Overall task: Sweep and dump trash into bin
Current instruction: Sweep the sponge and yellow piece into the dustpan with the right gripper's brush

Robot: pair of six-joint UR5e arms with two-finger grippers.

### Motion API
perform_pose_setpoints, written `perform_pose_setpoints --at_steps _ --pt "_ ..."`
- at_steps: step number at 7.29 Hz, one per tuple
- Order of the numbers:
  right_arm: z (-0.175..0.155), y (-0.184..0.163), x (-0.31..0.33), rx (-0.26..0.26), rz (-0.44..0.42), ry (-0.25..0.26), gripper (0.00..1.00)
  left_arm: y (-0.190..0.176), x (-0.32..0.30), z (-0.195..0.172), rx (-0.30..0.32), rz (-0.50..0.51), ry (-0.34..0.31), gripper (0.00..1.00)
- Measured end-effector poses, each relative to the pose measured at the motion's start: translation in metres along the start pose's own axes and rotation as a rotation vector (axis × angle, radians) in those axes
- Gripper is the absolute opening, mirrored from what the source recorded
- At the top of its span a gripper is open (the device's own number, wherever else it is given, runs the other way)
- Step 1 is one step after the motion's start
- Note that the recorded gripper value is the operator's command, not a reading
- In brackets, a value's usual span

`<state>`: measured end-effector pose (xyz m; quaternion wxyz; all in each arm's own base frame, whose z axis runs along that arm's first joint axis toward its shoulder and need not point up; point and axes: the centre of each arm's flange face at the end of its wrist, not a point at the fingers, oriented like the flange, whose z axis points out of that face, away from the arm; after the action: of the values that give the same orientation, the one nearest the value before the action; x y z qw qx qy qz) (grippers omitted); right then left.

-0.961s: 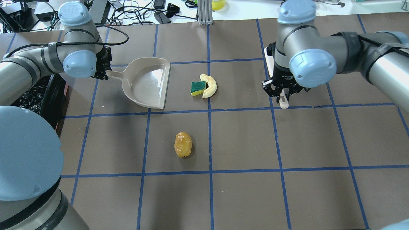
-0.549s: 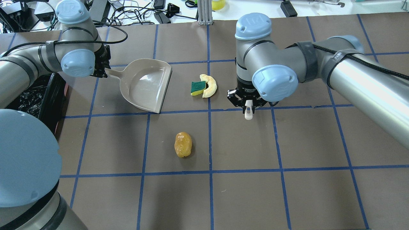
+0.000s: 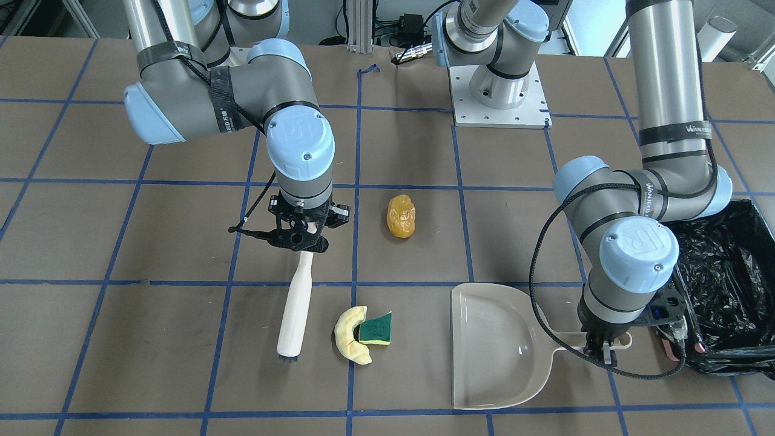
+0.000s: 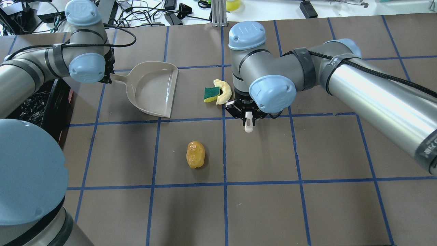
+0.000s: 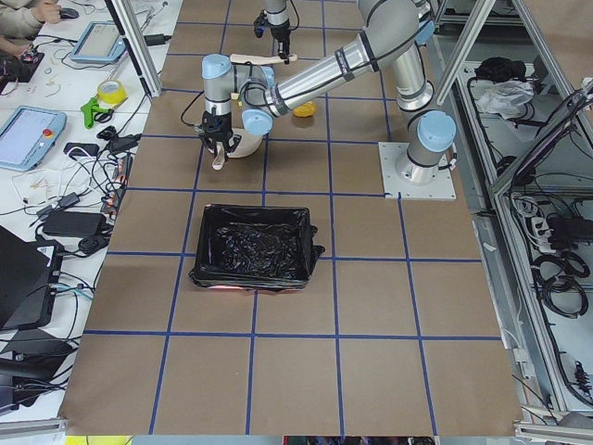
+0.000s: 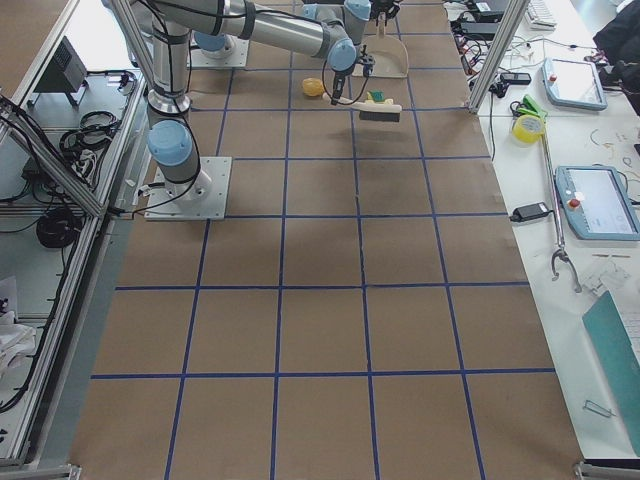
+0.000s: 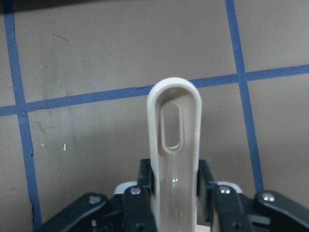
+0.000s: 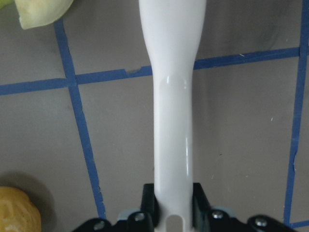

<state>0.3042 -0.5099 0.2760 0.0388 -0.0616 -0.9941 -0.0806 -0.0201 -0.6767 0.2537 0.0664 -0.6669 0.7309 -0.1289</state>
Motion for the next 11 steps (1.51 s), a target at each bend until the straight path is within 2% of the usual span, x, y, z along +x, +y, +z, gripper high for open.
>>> perform_pose_setpoints --at_steps 4,8,11 --pt "0.008 0.004 -0.015 -0.01 0.026 -0.012 0.05 0.018 0.0 0.002 0.046 -0.032 -0.013 0.0" --pt "0.031 -0.011 -0.087 -0.032 0.009 -0.037 0.05 0.023 0.0 0.005 0.09 -0.041 -0.019 0.0" --pt "0.029 -0.028 -0.145 -0.029 -0.03 -0.106 0.05 0.023 0.0 0.004 0.093 -0.042 -0.018 0.0"
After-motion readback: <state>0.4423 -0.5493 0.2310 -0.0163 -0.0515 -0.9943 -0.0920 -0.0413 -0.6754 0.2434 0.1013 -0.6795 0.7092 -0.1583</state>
